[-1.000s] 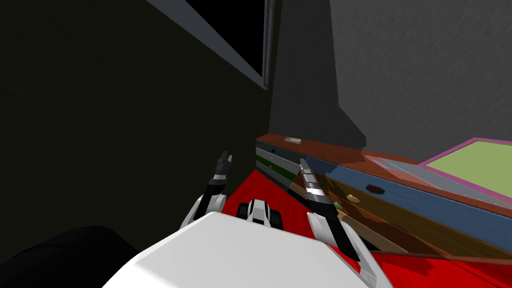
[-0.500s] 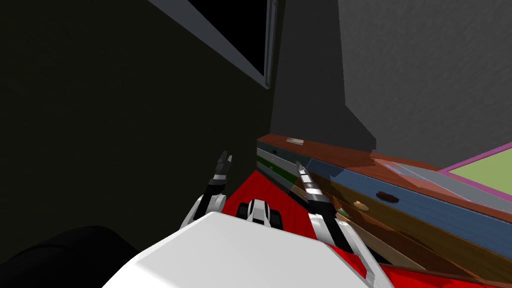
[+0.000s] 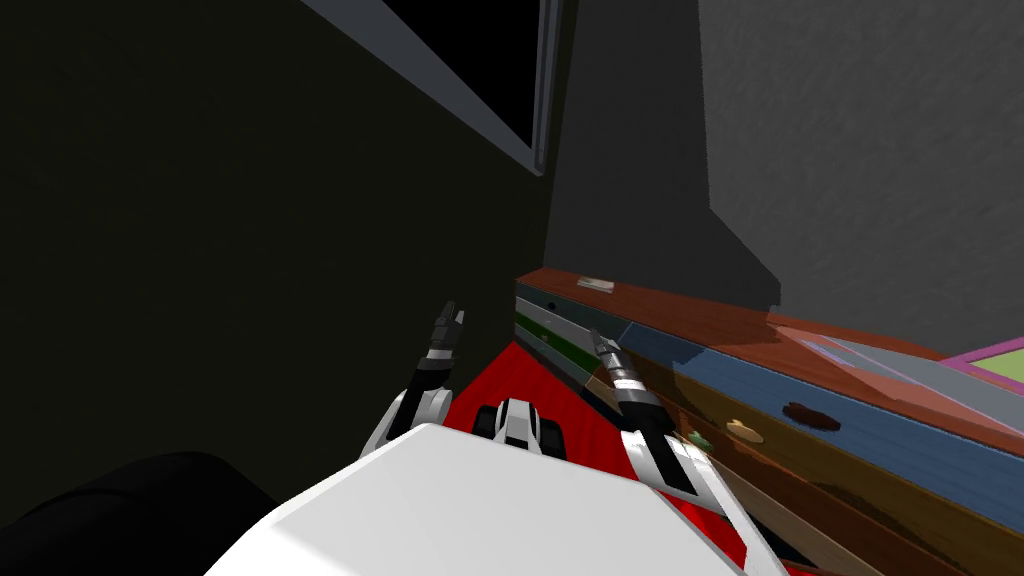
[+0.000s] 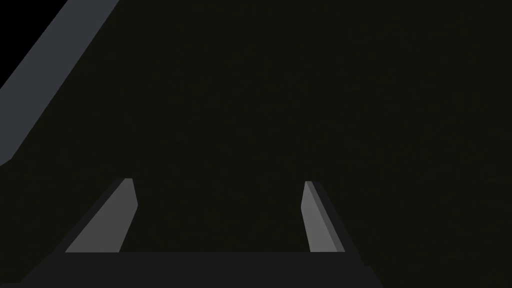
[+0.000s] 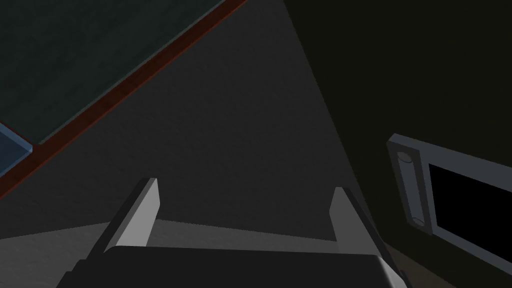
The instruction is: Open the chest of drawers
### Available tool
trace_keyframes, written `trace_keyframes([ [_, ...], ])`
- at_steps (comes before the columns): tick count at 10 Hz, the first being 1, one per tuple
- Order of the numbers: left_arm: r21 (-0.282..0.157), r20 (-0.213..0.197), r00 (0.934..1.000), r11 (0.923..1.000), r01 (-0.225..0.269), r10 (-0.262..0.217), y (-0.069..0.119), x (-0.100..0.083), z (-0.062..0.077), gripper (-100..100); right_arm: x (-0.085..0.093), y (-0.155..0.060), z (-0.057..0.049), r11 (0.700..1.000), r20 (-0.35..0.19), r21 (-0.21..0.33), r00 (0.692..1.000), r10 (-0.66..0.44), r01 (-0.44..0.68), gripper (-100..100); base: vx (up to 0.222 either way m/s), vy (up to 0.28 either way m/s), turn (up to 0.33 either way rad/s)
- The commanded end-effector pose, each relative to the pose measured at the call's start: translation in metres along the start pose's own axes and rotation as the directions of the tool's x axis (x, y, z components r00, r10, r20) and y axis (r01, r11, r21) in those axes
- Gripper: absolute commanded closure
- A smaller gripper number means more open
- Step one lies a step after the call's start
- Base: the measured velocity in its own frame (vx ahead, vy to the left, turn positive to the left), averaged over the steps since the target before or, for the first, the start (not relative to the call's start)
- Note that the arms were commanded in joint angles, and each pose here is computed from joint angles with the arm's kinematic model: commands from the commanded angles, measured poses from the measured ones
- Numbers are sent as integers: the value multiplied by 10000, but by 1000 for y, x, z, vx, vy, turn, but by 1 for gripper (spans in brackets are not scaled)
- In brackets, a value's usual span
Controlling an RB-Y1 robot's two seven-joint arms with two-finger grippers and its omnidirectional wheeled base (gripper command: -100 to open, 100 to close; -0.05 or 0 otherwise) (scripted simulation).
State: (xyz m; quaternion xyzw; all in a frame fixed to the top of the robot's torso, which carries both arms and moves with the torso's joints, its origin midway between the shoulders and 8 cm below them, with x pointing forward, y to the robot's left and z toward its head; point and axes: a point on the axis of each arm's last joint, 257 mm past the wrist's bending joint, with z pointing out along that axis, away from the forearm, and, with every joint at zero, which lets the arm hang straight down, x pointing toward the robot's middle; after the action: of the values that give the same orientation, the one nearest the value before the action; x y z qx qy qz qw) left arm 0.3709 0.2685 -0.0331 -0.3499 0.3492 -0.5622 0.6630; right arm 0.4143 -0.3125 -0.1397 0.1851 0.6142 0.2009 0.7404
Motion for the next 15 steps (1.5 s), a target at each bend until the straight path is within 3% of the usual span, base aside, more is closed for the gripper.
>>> trace_keyframes([
  [1,0,0,10000,10000,0,0,0,0,0,0,8,-23,2,9910,-346,618,9925,-1171,1191,-100,25,-16,87],
  [2,1,0,10000,10000,1,-1,0,0,0,0,8,-23,2,9866,-387,599,9880,-1496,1517,-100,34,-17,67],
  [3,0,0,10000,10000,0,0,0,0,0,0,13,-42,0,9691,-680,1050,9738,-2171,2234,-100,46,-18,116],
  [5,0,0,10000,10000,0,0,0,0,0,0,13,-44,0,9580,-760,1072,9629,-2590,2661,-100,28,-19,29],
  [6,0,0,10000,10000,0,0,0,0,0,0,16,-65,-2,9264,-1130,1534,9374,-3294,3440,-100,33,-15,130],
  [7,1,0,10000,10000,1,-1,0,0,0,0,16,-65,-2,9159,-1174,1507,9266,-3572,3722,-100,32,-18,63],
  [8,0,0,10000,10000,0,0,0,0,0,0,18,-84,-5,8789,-1539,1865,8966,-4153,4391,-100,48,-15,118],
  [10,0,0,10000,10000,0,0,0,0,0,0,17,-86,-5,8558,-1638,1874,8744,-4567,4822,-100,31,-13,31],
  [11,0,0,10000,10000,0,0,0,0,0,0,18,-107,-9,8056,-2073,2245,8347,-5102,5482,-100,30,-15,115],
  [13,0,0,10000,10000,0,0,0,0,0,0,17,-107,-9,7848,-2123,2182,8131,-5420,5801,-100,23,-10,49],
  [14,0,0,10000,10000,0,0,0,0,0,0,16,-126,-13,7259,-2577,2491,7664,-5884,6411,-100,28,-15,140],
  [15,1,0,10000,10000,1,-1,0,0,0,0,15,-126,-13,7056,-2616,2428,7454,-6132,6657,-100,34,-13,94],
])
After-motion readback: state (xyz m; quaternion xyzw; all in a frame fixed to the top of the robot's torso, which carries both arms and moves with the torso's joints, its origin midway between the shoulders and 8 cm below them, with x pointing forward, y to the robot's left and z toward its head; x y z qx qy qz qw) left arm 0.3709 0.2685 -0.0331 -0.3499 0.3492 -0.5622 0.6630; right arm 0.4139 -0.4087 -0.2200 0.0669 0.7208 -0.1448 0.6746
